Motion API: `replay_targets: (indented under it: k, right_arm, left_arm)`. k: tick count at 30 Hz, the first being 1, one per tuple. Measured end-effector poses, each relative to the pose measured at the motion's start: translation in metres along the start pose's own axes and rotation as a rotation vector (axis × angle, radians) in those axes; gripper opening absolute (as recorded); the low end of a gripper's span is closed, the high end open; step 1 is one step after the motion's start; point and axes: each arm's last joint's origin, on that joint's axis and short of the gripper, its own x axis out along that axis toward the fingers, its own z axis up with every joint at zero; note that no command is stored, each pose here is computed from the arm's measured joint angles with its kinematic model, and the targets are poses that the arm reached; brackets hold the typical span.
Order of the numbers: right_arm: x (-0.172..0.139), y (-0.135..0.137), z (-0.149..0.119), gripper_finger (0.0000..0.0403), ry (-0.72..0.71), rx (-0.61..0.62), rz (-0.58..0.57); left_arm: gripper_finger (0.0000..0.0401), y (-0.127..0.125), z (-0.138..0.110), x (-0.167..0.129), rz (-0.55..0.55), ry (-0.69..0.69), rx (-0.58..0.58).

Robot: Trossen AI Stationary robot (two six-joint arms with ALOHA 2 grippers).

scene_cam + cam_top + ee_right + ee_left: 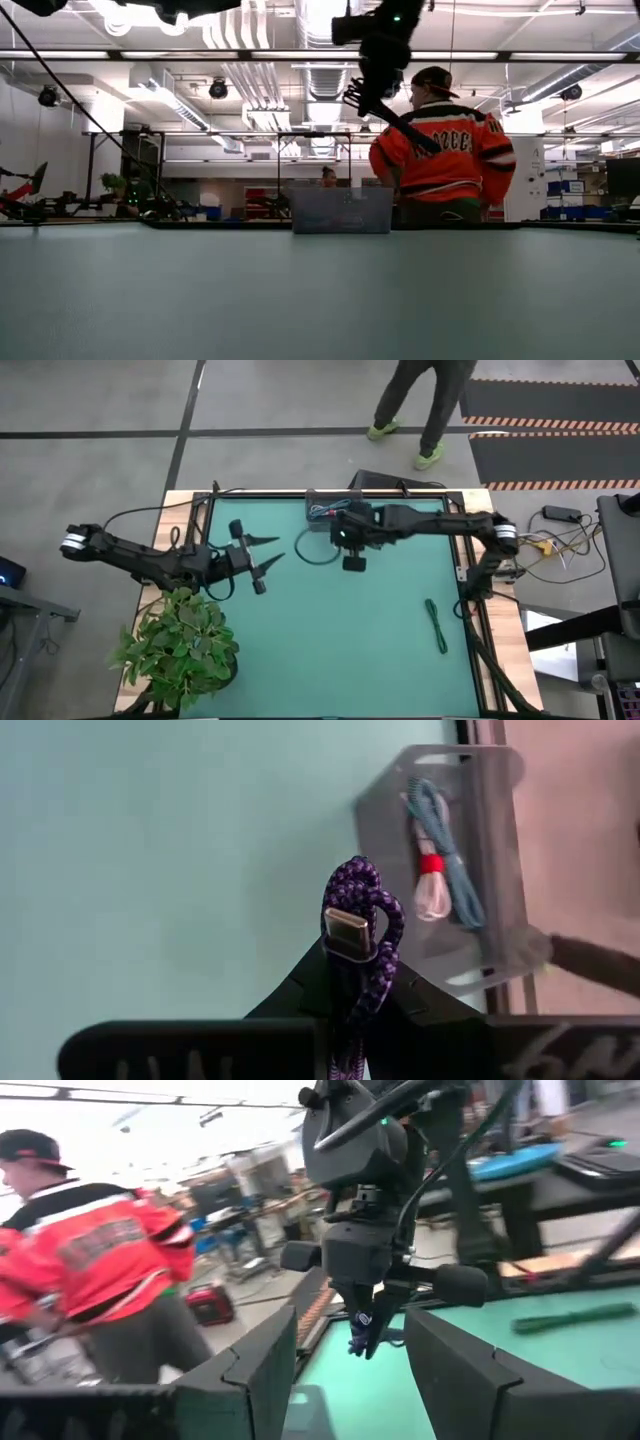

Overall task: Pick and place USB-C Cables
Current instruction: Put the violet charger cable into the black container

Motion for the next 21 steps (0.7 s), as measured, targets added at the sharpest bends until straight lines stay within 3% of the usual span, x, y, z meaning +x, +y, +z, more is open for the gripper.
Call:
replay_targets:
  k: [9,21]
  right_arm:
    - [0.010,-0.052,0.032,0.0017,0.055,0.011,0.009]
    - [0.052,-0.101,0.046,0.0017,0.127,0.014,-0.018]
  left_arm:
    - [0.0171,0.011,0.002,-0.012,0.040,0.028,-0.001]
    - [0.0171,0.012,0.000,-0.015,0.038,0.052,0.014]
